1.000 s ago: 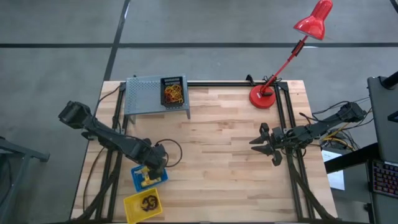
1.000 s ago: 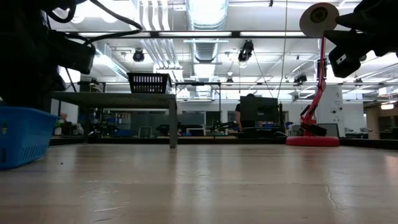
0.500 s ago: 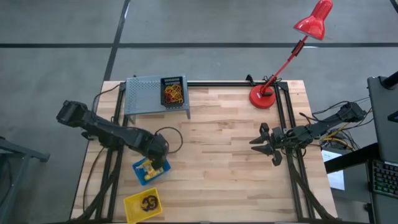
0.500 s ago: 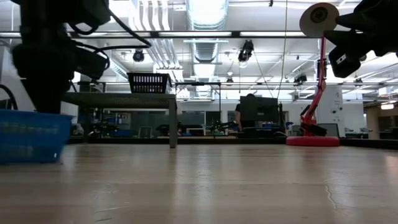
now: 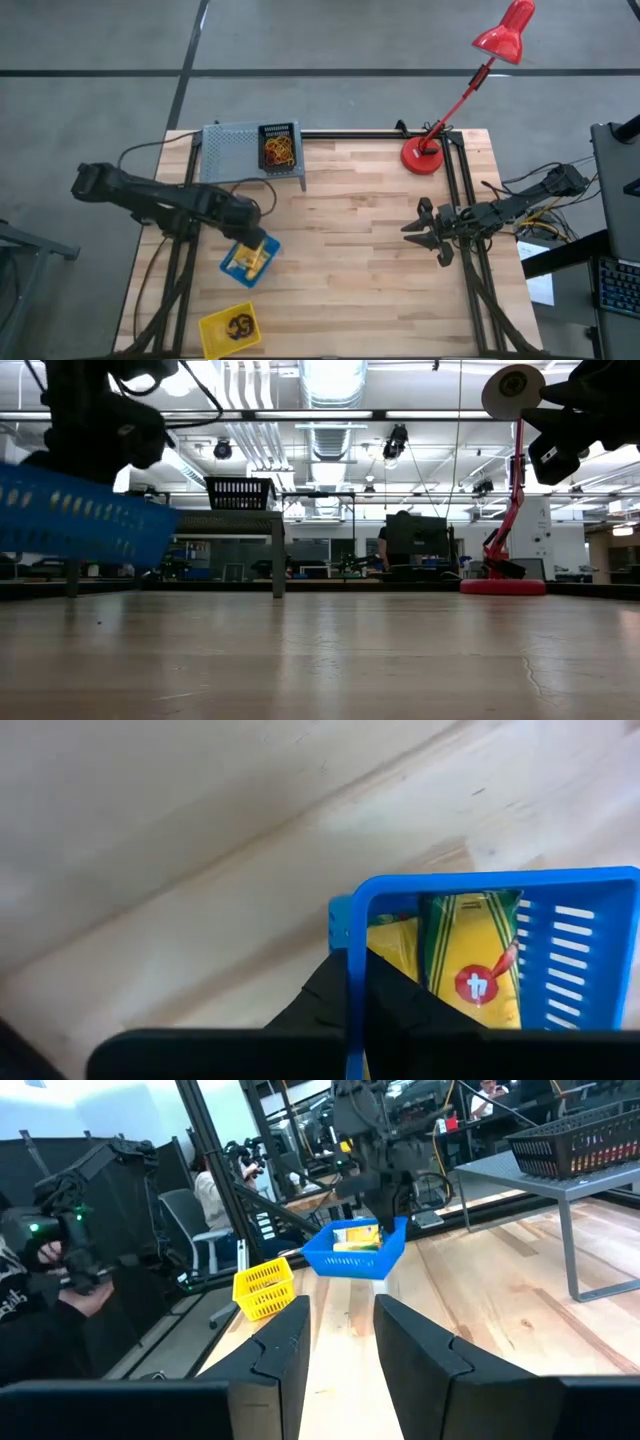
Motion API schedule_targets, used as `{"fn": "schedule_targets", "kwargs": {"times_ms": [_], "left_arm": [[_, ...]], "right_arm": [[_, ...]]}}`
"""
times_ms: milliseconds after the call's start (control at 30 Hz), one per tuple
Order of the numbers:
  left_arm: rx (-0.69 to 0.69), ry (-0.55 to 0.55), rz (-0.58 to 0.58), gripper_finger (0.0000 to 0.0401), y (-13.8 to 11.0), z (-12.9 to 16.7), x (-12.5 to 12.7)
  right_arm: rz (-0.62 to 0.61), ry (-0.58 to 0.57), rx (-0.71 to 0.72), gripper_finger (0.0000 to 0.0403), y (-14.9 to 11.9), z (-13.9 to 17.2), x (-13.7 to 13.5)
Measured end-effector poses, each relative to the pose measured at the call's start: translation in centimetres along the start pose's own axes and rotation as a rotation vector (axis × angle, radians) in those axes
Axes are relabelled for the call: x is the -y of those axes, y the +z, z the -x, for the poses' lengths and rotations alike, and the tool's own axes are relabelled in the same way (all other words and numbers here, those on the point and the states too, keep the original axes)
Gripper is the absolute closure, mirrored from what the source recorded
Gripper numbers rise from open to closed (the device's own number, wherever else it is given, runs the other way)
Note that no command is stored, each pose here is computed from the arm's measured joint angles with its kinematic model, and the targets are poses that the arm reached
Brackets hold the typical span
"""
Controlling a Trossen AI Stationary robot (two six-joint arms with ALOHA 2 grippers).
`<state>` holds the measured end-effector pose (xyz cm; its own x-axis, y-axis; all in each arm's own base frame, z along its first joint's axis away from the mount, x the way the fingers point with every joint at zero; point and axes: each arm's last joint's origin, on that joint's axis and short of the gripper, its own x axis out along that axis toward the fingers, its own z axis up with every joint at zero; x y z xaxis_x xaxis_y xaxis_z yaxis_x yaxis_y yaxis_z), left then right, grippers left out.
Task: Pick & Place Office Desk Supplies
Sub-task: Put the blue bin with crayon boxes on the shelf
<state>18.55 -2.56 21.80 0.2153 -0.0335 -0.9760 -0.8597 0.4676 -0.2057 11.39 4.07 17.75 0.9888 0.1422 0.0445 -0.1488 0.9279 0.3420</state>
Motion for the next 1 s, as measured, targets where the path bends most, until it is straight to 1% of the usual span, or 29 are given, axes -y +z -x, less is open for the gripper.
{"fn": "schedule_targets", "kwargs": {"times_ms": [133, 200, 300, 367, 533, 800, 1000], "left_arm": [[-0.002, -0.067, 0.139, 0.0389, -0.3, 1.6, -0.9], [-0.019, -0.088, 0.227, 0.0389, -0.6, 2.3, -1.5], [-0.038, -0.093, 0.337, 0.0389, -1.0, 3.1, -2.4], [-0.041, -0.087, 0.385, 0.0389, -1.2, 3.5, -2.9], [-0.004, -0.083, 0.428, 0.0389, -1.3, 4.9, -3.6], [0.132, -0.009, 0.524, 0.0389, -1.0, 9.0, -4.3], [0.224, 0.029, 0.596, 0.0389, -0.4, 11.6, -5.2]], "right_arm": [[0.000, 0.000, 0.000, 0.0292, 0.0, 0.0, 0.0], [0.000, 0.000, 0.000, 0.0290, 0.0, 0.0, 0.0], [0.000, 0.000, 0.000, 0.0287, 0.0, 0.0, 0.0], [0.000, 0.000, 0.000, 0.0285, 0.0, 0.0, 0.0], [0.000, 0.000, 0.000, 0.0286, 0.0, 0.0, 0.0], [0.000, 0.000, 0.000, 0.0296, 0.0, 0.0, 0.0], [0.000, 0.000, 0.000, 0.0292, 0.0, 0.0, 0.0]]}}
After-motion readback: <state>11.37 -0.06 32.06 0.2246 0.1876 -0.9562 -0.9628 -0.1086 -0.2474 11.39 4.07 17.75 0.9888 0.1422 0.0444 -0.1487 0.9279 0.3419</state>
